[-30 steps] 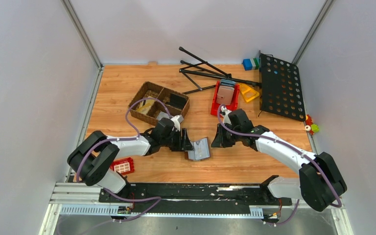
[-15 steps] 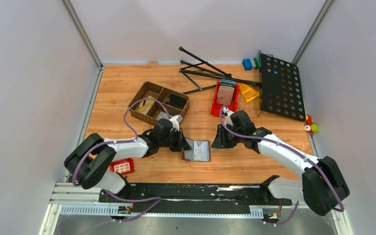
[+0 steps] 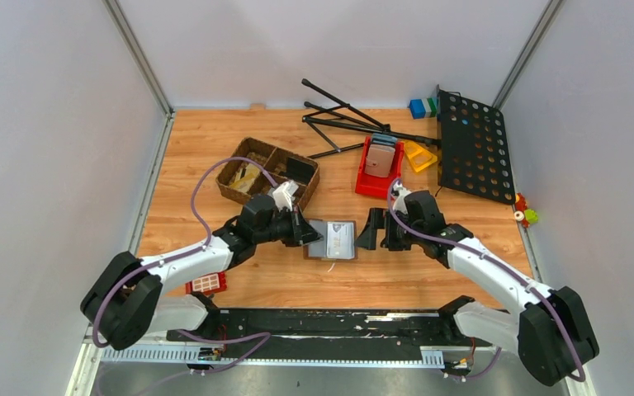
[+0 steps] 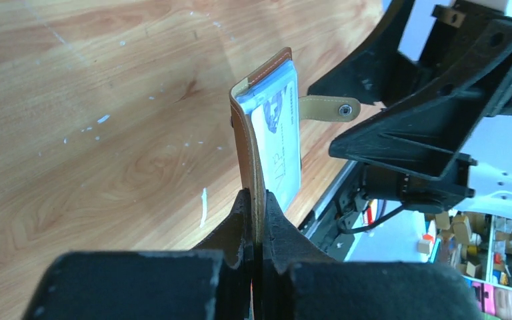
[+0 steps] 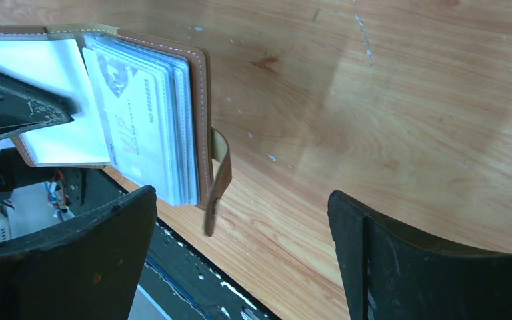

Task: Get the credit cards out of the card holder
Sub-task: Open the card holder at the center of the board.

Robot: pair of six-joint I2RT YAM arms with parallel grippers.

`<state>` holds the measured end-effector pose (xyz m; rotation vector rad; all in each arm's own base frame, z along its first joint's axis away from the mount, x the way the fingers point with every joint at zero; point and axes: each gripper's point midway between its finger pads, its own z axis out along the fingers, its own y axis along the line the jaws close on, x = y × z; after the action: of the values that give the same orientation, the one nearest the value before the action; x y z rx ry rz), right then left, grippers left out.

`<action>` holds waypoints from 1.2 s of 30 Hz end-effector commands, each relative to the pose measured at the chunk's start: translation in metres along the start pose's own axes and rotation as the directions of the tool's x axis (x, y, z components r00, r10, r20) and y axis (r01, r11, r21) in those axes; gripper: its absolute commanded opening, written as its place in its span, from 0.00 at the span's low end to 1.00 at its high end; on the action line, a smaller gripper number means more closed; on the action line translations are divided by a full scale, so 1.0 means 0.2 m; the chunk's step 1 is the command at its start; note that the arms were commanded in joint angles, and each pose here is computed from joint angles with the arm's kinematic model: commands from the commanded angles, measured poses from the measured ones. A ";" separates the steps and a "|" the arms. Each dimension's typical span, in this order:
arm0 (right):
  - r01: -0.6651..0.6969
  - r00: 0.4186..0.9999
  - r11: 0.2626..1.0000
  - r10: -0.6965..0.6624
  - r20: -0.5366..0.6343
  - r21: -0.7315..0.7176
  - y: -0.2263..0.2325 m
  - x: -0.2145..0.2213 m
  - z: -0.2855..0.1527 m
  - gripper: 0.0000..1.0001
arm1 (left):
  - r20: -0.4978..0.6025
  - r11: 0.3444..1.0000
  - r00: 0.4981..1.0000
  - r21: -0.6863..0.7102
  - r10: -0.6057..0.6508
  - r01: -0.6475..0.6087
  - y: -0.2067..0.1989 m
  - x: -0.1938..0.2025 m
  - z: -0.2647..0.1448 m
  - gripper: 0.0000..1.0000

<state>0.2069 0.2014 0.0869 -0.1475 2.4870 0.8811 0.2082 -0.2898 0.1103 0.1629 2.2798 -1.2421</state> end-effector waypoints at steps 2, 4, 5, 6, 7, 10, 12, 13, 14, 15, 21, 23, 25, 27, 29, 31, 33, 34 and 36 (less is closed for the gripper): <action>0.012 0.996 0.990 0.001 0.095 -0.142 0.13 -0.10 -0.05 1.00 | 0.084 0.992 0.996 0.123 -0.002 -0.008 -0.19 -0.16 -0.08 0.00; 0.016 0.994 0.981 0.006 0.111 -0.195 0.17 -0.11 -0.07 1.00 | 0.096 0.987 0.995 0.162 -0.019 0.004 -0.23 -0.20 -0.11 0.00; 0.021 0.992 0.974 0.008 0.127 -0.226 0.20 -0.13 -0.09 1.00 | 0.107 0.983 0.994 0.186 -0.023 0.003 -0.26 -0.22 -0.12 0.00; 0.028 0.990 0.966 0.008 0.138 -0.257 0.23 -0.14 -0.10 1.00 | 0.111 0.978 0.993 0.207 -0.027 0.004 -0.29 -0.23 -0.14 0.00; 0.036 0.988 0.957 0.009 0.153 -0.289 0.26 -0.16 -0.12 1.00 | 0.119 0.974 0.993 0.226 -0.029 0.001 -0.31 -0.25 -0.15 0.00; 0.062 0.979 0.921 0.019 0.203 -0.384 0.35 -0.21 -0.19 1.00 | 0.140 0.967 0.990 0.256 -0.033 -0.004 -0.37 -0.29 -0.19 0.00; 0.072 0.973 0.902 0.030 0.228 -0.425 0.39 -0.23 -0.23 1.00 | 0.149 0.961 0.988 0.277 -0.037 -0.005 -0.40 -0.31 -0.21 0.00; 0.070 0.971 0.897 0.040 0.237 -0.437 0.40 -0.24 -0.24 1.00 | 0.153 0.958 0.987 0.288 -0.041 -0.005 -0.42 -0.32 -0.22 0.00; 0.069 0.968 0.893 0.049 0.247 -0.445 0.41 -0.25 -0.25 1.00 | 0.156 0.954 0.987 0.301 -0.047 -0.003 -0.44 -0.33 -0.23 0.00; 0.060 0.966 0.890 0.062 0.252 -0.451 0.42 -0.26 -0.26 1.00 | 0.159 0.948 0.986 0.320 -0.052 -0.002 -0.46 -0.34 -0.25 0.00; 0.047 0.963 0.856 0.099 0.251 -0.516 0.48 -0.30 -0.30 0.84 | 0.160 0.923 0.985 0.384 -0.066 0.000 -0.55 -0.36 -0.29 0.00; 0.052 0.960 0.839 0.106 0.257 -0.541 0.50 -0.31 -0.32 0.72 | 0.163 0.921 0.984 0.389 -0.067 -0.002 -0.56 -0.37 -0.30 0.00; 0.061 0.958 0.826 0.110 0.266 -0.561 0.52 -0.32 -0.34 0.60 | 0.165 0.920 0.984 0.391 -0.068 -0.002 -0.57 -0.36 -0.31 0.00; 0.073 0.954 0.809 0.114 0.278 -0.583 0.55 -0.33 -0.36 0.54 | 0.168 0.919 0.984 0.395 -0.068 -0.004 -0.57 -0.37 -0.32 0.00; 0.075 0.952 0.798 0.120 0.280 -0.598 0.56 -0.33 -0.37 0.47 | 0.165 0.916 0.984 0.402 -0.064 -0.008 -0.58 -0.36 -0.32 0.00; 0.073 0.954 0.789 0.123 0.273 -0.610 0.57 -0.33 -0.38 0.45 | 0.161 0.909 0.985 0.416 -0.062 -0.011 -0.60 -0.36 -0.33 0.00; 0.074 0.957 0.775 0.122 0.263 -0.628 0.59 -0.33 -0.38 0.46 | 0.159 0.903 0.985 0.429 -0.063 -0.011 -0.61 -0.36 -0.34 0.00; 0.067 0.959 0.769 0.125 0.253 -0.635 0.59 -0.32 -0.38 0.46 | 0.159 0.901 0.985 0.434 -0.065 -0.010 -0.62 -0.37 -0.34 0.00; 0.070 0.964 0.758 0.117 0.240 -0.649 0.60 -0.31 -0.38 0.49 | 0.159 0.898 0.985 0.440 -0.068 -0.009 -0.63 -0.37 -0.35 0.00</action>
<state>0.2052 0.2409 0.2214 -0.1494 1.9046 1.5675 0.2027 -0.2919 0.2244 0.1003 1.9902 -1.6292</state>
